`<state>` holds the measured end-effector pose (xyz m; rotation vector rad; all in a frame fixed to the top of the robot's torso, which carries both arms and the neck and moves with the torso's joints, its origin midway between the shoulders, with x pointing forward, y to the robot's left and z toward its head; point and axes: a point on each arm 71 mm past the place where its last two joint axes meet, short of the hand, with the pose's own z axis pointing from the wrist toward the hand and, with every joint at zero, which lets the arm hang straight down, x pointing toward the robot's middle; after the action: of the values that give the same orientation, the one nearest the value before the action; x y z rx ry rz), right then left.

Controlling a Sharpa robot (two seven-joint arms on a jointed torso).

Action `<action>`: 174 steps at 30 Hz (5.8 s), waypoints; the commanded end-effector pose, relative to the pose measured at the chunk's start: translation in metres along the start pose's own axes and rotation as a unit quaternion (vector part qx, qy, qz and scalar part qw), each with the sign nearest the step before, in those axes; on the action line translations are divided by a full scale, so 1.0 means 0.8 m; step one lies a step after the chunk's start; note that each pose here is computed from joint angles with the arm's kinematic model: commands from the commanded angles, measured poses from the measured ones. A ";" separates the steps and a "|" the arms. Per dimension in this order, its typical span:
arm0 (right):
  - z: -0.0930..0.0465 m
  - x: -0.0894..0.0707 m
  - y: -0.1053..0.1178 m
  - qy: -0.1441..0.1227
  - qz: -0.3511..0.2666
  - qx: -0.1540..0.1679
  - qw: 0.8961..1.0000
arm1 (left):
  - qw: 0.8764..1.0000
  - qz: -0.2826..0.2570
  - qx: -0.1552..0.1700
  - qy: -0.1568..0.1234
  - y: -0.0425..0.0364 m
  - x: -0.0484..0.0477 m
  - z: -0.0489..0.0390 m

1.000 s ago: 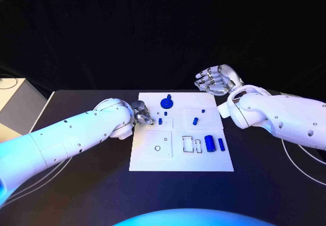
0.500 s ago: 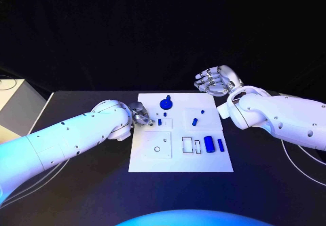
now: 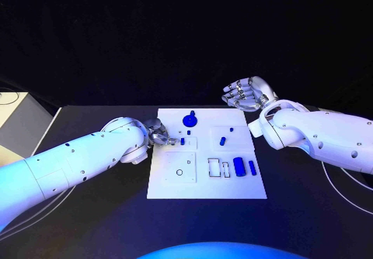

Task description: Assemble the parts on the task board

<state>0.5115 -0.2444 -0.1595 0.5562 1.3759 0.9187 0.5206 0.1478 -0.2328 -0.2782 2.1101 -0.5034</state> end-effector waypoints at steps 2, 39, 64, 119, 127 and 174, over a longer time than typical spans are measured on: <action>0.000 0.001 0.001 0.002 0.001 -0.007 1.000 | 1.000 -0.016 -0.001 -0.007 0.0018 -0.001 -0.001; 0.000 0.000 0.000 0.004 0.001 -0.009 1.000 | 0.974 -0.046 0.199 -0.098 -0.0335 -0.045 0.010; 0.001 0.006 0.004 0.011 0.002 -0.012 1.000 | 0.969 0.091 0.213 -0.082 -0.0723 -0.008 0.035; 0.000 0.011 0.010 0.016 0.006 -0.018 1.000 | 0.976 0.130 0.168 -0.050 -0.0878 0.009 0.058; 0.000 0.012 0.011 0.017 0.007 -0.019 1.000 | 0.976 0.131 0.166 -0.052 -0.0863 0.010 0.060; -0.002 0.004 0.006 0.015 0.004 -0.015 1.000 | 0.974 0.073 0.193 -0.093 -0.0474 -0.035 0.021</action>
<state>0.5090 -0.2407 -0.1583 0.5486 1.3800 0.9408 0.5514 0.1220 -0.2019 0.0427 1.7522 -0.7572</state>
